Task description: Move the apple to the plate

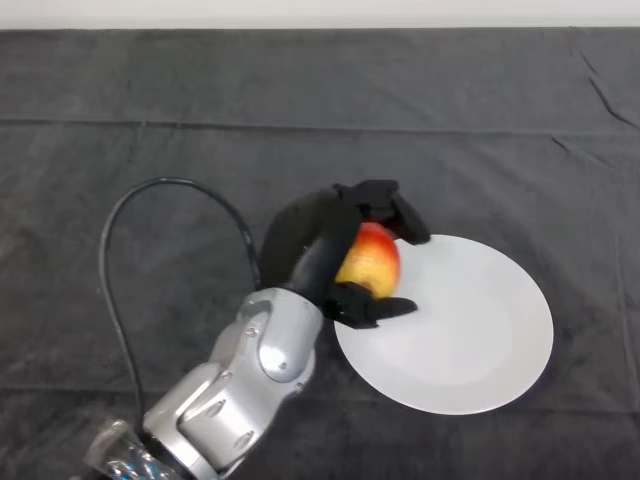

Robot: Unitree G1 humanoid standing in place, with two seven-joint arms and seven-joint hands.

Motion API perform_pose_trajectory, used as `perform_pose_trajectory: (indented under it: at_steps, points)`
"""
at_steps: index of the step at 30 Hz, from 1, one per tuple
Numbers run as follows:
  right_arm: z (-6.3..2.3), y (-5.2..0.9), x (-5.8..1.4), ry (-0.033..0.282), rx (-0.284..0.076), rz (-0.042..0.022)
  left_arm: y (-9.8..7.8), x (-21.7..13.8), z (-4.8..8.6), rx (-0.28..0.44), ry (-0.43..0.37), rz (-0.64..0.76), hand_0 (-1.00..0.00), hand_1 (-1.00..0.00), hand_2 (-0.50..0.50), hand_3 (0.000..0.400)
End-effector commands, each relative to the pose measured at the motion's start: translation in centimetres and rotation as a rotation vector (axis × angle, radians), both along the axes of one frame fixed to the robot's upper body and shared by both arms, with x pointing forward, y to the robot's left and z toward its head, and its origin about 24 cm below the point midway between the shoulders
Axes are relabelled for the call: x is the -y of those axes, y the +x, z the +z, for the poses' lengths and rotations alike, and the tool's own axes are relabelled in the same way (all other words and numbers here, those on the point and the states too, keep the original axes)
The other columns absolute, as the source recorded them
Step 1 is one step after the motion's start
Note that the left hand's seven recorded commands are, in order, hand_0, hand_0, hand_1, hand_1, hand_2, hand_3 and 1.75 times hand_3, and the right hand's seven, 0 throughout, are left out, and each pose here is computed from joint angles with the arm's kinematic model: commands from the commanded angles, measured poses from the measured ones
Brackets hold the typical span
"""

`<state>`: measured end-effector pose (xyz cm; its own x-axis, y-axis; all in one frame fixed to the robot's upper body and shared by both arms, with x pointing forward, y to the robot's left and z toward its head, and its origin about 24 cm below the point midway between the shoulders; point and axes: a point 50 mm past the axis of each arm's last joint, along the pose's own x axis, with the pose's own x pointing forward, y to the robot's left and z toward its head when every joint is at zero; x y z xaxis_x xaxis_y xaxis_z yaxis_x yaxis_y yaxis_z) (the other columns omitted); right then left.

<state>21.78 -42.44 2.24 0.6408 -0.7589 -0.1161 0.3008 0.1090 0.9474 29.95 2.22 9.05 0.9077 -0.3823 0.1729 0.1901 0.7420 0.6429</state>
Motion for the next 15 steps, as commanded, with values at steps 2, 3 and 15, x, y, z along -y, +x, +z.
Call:
perform_pose_trajectory:
  at_steps: [2, 3, 15]
  points:
    - [0.41, 0.40, -0.11, -0.005, 0.025, -0.0079, 0.7, 0.5, 0.8, 0.044, 0.009, -0.020, -1.00, -1.00, 0.00, 0.400]
    - [0.41, 0.40, -0.11, -0.005, 0.025, -0.0079, 0.7, 0.6, 0.7, 0.043, 0.010, -0.026, -1.00, -1.00, 0.00, 0.400]
    - [0.41, 0.39, -0.10, -0.004, 0.027, -0.0084, 0.4, 1.8, -0.1, 0.023, 0.019, -0.088, -1.00, -1.00, 0.00, 0.400]
